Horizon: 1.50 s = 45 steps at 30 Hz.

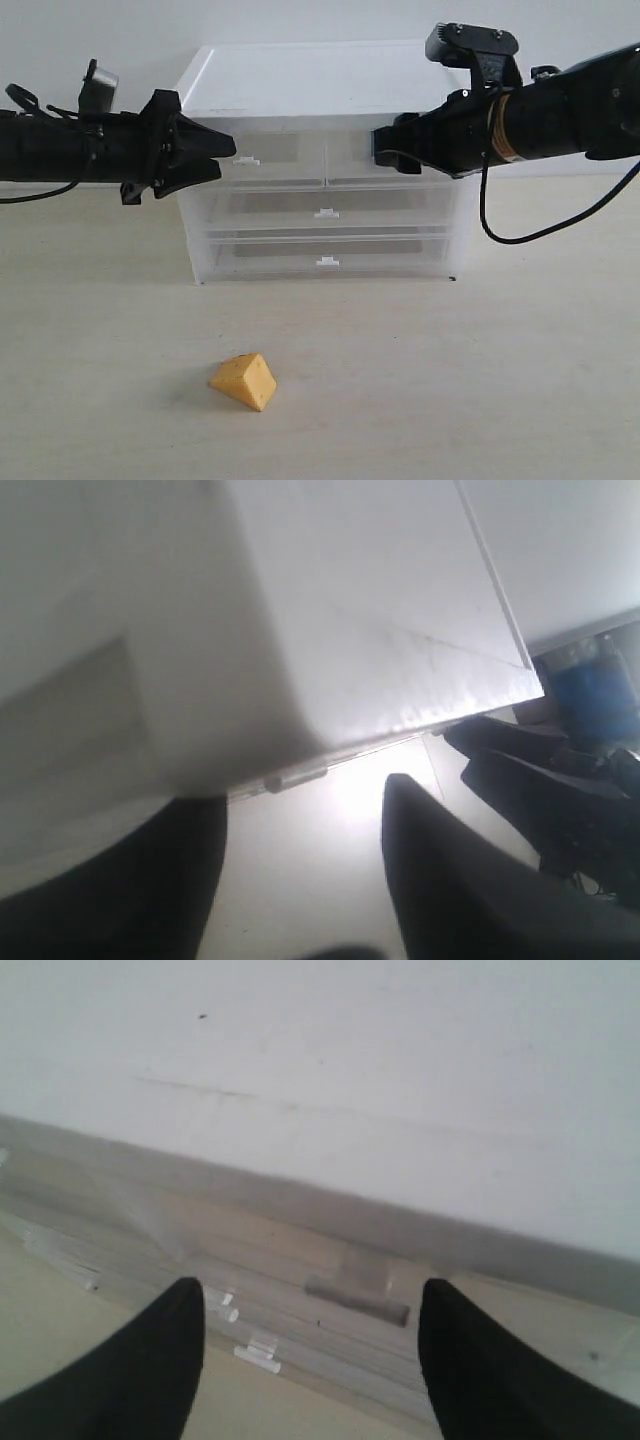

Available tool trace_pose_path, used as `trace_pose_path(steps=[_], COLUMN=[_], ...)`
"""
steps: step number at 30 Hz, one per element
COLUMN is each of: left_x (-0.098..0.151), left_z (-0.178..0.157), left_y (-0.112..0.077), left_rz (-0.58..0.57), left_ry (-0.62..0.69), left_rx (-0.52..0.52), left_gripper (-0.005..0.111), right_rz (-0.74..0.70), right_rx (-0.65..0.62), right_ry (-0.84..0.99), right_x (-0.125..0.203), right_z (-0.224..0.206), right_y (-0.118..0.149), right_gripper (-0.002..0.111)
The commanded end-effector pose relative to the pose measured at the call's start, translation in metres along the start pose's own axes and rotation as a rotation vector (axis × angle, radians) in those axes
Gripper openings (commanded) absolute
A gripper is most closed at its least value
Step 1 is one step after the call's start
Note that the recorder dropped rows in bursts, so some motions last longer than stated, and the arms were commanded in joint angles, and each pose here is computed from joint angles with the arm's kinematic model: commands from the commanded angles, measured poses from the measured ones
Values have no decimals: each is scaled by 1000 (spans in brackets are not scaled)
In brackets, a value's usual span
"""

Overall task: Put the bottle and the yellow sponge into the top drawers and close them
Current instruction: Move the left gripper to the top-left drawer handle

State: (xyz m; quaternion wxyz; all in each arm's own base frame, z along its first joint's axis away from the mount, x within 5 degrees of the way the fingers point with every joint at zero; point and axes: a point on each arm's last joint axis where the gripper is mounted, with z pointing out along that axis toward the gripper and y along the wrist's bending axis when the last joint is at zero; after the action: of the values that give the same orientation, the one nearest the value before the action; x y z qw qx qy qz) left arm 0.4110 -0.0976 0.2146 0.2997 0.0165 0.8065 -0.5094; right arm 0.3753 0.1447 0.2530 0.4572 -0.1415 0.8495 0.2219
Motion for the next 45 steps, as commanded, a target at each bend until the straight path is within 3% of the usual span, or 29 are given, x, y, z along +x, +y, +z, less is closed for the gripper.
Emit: trace_pose_path(steps=[1, 9, 17, 26, 38, 41, 45], left_x=[1, 3, 9, -1, -5, -5, -8], left_z=[0, 0, 11, 19, 23, 23, 23], left_y=[-1, -2, 16, 16, 23, 23, 21], left_rz=[-93, -124, -212, -231, -212, -201, -163], left_ry=[26, 54, 54, 37, 12, 11, 2], left_rx=[26, 49, 72, 201, 169, 169, 171], left_gripper=[46, 46, 46, 46, 45, 39, 20], right_rz=[-15, -14, -14, -19, -34, -37, -37], right_rx=[41, 45, 45, 39, 39, 37, 37], right_ry=[-26, -27, -27, -25, -25, -24, -24], right_x=[-6, -6, -6, -6, -6, -6, -6], right_z=[0, 0, 0, 0, 0, 0, 0], right_y=[-6, -6, -6, -5, -5, -5, -5], right_gripper=[58, 58, 58, 58, 58, 58, 58])
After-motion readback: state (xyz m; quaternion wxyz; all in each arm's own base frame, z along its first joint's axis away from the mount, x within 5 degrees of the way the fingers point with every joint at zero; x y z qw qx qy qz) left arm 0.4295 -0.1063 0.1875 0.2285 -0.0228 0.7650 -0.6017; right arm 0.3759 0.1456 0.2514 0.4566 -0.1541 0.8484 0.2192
